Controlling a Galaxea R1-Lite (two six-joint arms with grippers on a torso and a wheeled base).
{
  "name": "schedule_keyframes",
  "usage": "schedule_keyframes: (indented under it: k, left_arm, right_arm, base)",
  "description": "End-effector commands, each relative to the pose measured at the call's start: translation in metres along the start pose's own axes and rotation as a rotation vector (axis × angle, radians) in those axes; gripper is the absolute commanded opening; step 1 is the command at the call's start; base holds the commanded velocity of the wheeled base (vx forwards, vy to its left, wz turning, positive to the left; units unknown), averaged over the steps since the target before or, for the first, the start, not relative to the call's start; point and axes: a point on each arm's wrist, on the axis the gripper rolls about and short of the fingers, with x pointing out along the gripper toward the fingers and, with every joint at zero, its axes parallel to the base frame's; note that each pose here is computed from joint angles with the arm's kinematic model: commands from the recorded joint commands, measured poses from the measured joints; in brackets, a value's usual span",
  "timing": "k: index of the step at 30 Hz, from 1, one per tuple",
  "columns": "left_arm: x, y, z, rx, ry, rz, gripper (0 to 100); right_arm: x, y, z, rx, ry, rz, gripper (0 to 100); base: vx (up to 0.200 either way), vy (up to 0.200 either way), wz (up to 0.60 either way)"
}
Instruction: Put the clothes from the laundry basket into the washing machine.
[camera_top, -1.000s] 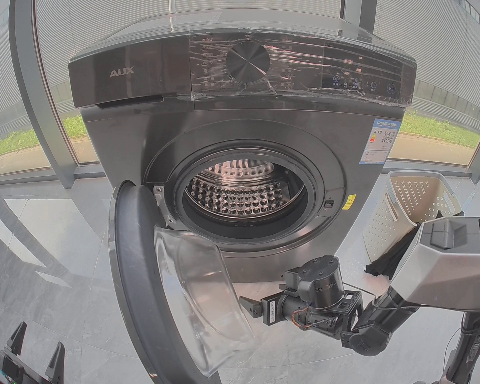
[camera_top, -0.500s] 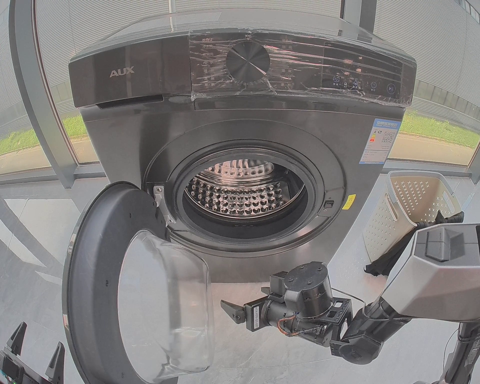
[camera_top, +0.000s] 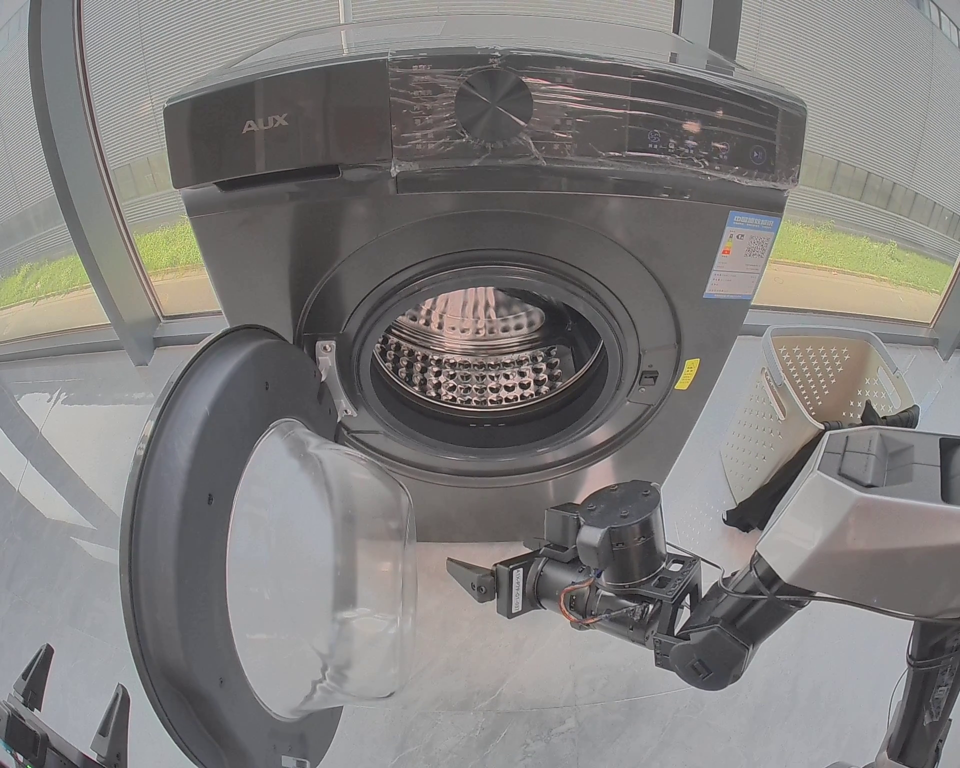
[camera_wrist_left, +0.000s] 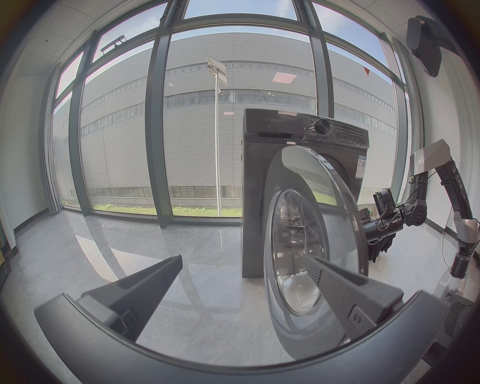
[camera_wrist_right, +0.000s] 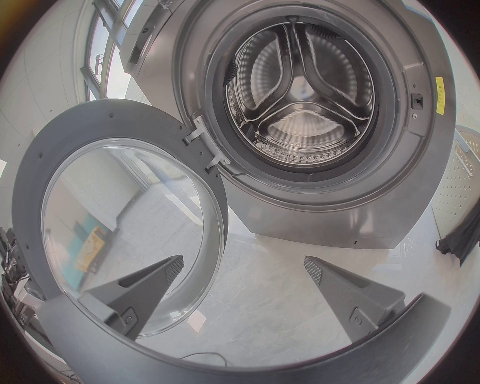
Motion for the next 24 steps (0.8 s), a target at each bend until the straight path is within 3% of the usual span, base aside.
schedule_keyframes:
  k: [1,9,24]
  left_arm:
    - [0.0,0.0,-0.005,-0.001,-0.003,0.0,100]
    - [0.0,0.0,-0.005,-0.002,-0.003,0.0,100]
    - [0.0,0.0,-0.005,-0.001,-0.003,0.0,100]
  right_arm:
    - [0.015,-0.003,-0.001,-0.012,-0.007,-0.002,100]
    - [0.042,0.004,-0.011,-0.017,-0.014,0.022,100]
    - [0.062,0.029,-0.007,-0.02,-0.072,0.085,100]
  base:
    - [0.0,0.0,0.0]
    - [0.0,0.0,0.0]
    - [0.0,0.0,0.0]
